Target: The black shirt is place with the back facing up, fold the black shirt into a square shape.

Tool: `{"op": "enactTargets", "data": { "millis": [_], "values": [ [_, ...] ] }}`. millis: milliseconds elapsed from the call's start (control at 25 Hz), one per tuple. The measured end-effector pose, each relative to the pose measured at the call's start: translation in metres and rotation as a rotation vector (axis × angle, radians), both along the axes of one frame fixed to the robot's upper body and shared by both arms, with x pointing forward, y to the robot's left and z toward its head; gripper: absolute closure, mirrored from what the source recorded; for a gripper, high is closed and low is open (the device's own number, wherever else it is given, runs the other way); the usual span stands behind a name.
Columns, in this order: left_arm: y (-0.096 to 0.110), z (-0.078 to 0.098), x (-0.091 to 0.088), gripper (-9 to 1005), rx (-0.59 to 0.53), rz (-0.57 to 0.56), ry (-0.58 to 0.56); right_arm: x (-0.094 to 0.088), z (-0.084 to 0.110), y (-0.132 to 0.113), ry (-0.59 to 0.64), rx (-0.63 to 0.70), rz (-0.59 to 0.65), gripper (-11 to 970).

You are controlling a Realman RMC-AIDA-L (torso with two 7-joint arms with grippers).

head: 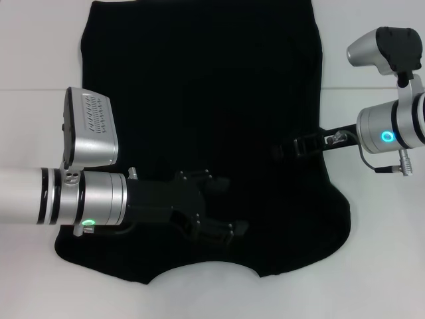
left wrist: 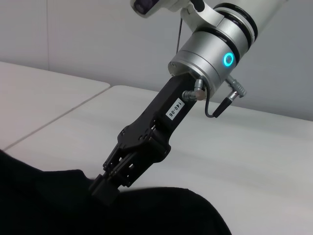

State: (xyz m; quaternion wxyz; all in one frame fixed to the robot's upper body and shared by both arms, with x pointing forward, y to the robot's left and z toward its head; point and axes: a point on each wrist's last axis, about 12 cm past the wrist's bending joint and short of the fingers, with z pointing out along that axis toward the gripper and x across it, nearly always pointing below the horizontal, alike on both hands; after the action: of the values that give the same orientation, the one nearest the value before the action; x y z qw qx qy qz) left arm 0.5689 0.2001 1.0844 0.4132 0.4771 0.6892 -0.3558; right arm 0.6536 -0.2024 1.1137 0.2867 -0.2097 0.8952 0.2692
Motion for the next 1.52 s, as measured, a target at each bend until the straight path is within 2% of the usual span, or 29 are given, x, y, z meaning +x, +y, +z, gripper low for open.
{"op": "enactTargets", "data": {
  "millis": [80, 280, 560, 720, 1040, 1520],
  "values": [
    [0.000, 0.000, 0.000, 51, -0.001, 0.003, -0.001, 0.001, -0.001, -0.004, 0.001, 0.002, -0.032, 725],
    [0.005, 0.001, 0.001, 53, -0.016, 0.025, 0.001, 0.005, -0.002, -0.022, 0.006, 0.009, -0.138, 512],
    [0.007, 0.001, 0.001, 58, -0.019, 0.036, 0.000, 0.008, -0.007, -0.046, 0.031, 0.026, -0.305, 425],
    [0.007, 0.001, 0.001, 61, -0.017, 0.038, -0.006, 0.008, -0.018, -0.054, 0.053, 0.036, -0.410, 376],
    [0.008, 0.002, 0.002, 62, -0.015, 0.038, -0.011, 0.010, -0.027, -0.054, 0.047, 0.050, -0.512, 390],
    [0.013, 0.003, 0.003, 62, -0.011, 0.056, -0.016, 0.009, -0.040, -0.037, -0.003, 0.076, -0.612, 423]
  ]
}}
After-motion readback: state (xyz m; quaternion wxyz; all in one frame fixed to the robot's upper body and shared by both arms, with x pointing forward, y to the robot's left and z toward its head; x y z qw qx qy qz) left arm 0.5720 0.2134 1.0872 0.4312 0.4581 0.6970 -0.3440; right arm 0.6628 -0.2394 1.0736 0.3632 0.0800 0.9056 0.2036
